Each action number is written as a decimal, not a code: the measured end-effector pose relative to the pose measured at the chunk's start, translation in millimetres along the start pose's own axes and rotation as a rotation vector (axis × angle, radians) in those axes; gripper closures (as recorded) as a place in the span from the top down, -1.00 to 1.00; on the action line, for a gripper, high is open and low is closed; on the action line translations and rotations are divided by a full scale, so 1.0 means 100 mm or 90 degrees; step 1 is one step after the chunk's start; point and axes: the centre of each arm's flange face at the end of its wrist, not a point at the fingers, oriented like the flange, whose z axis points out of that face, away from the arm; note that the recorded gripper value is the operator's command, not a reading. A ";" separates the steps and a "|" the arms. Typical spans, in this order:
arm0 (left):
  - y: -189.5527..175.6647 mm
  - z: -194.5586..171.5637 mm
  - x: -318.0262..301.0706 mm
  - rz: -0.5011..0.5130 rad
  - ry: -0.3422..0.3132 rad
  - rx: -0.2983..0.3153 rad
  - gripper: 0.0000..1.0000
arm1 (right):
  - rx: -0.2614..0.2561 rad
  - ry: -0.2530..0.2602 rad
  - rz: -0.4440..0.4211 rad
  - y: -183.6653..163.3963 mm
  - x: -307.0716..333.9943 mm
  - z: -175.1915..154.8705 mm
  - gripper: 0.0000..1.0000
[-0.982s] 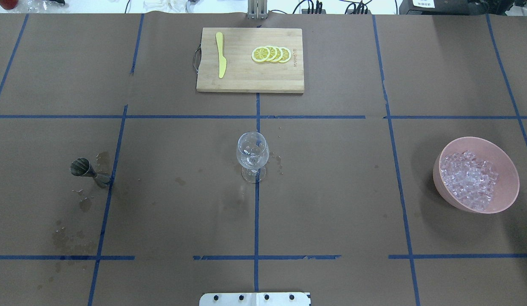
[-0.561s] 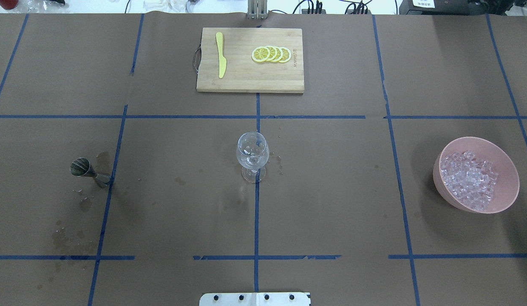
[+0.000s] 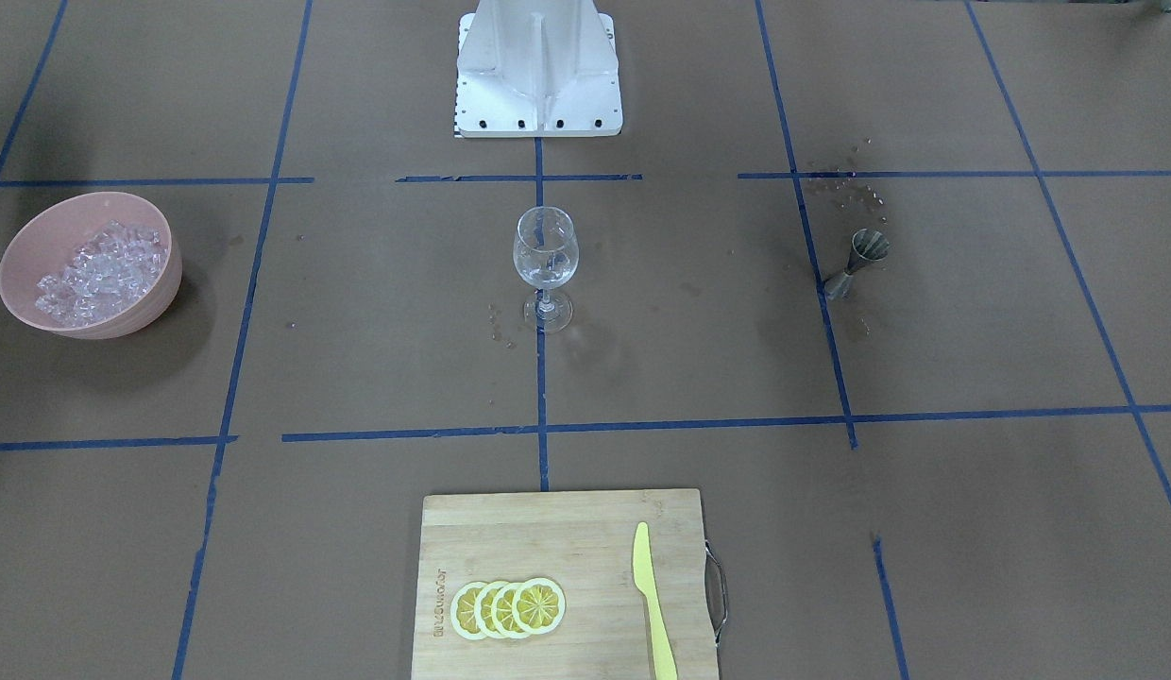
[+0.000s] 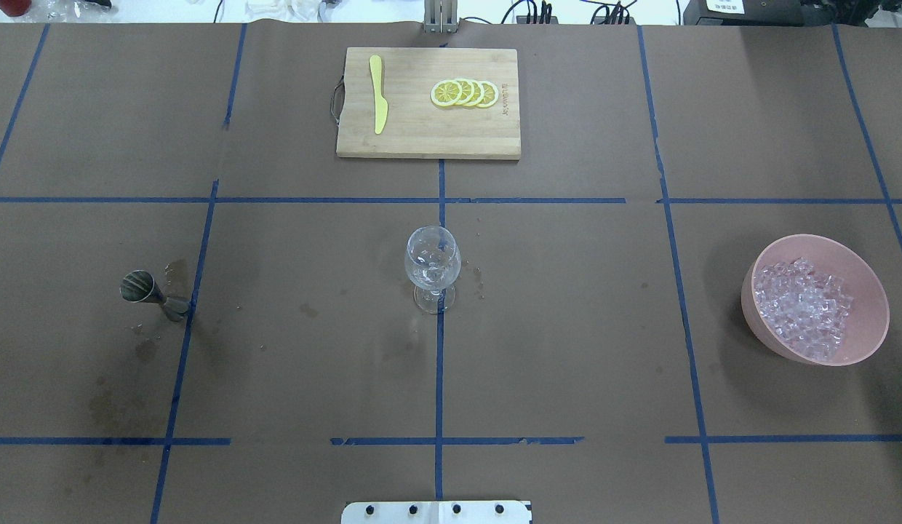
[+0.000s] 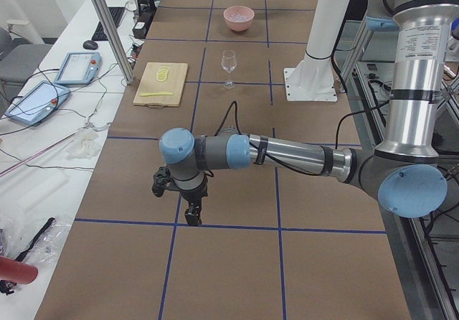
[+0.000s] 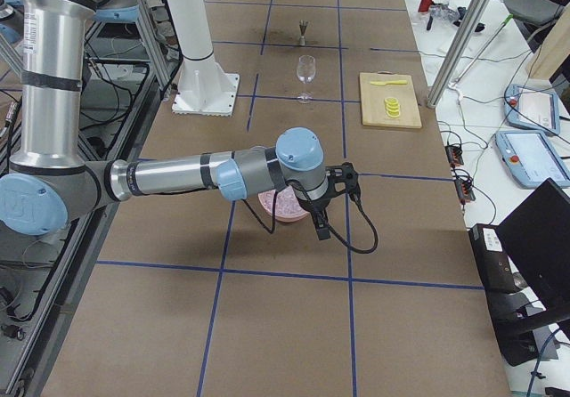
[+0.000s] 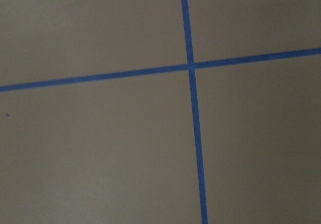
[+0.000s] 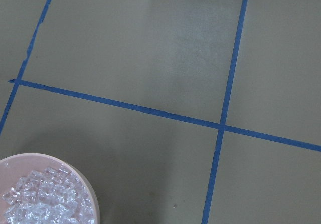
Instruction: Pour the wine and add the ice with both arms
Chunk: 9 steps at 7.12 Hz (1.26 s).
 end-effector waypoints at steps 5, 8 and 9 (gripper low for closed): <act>0.05 -0.28 0.27 0.040 0.037 0.059 1.00 | 0.011 -0.035 0.066 -0.05 -1.08 0.35 0.96; 0.05 -0.38 0.37 0.055 0.034 0.072 1.00 | 0.031 -0.018 0.093 0.41 -1.61 0.96 0.82; 0.05 -0.41 0.40 0.057 0.034 0.075 1.00 | 0.028 -0.005 0.080 0.55 -1.73 1.13 0.70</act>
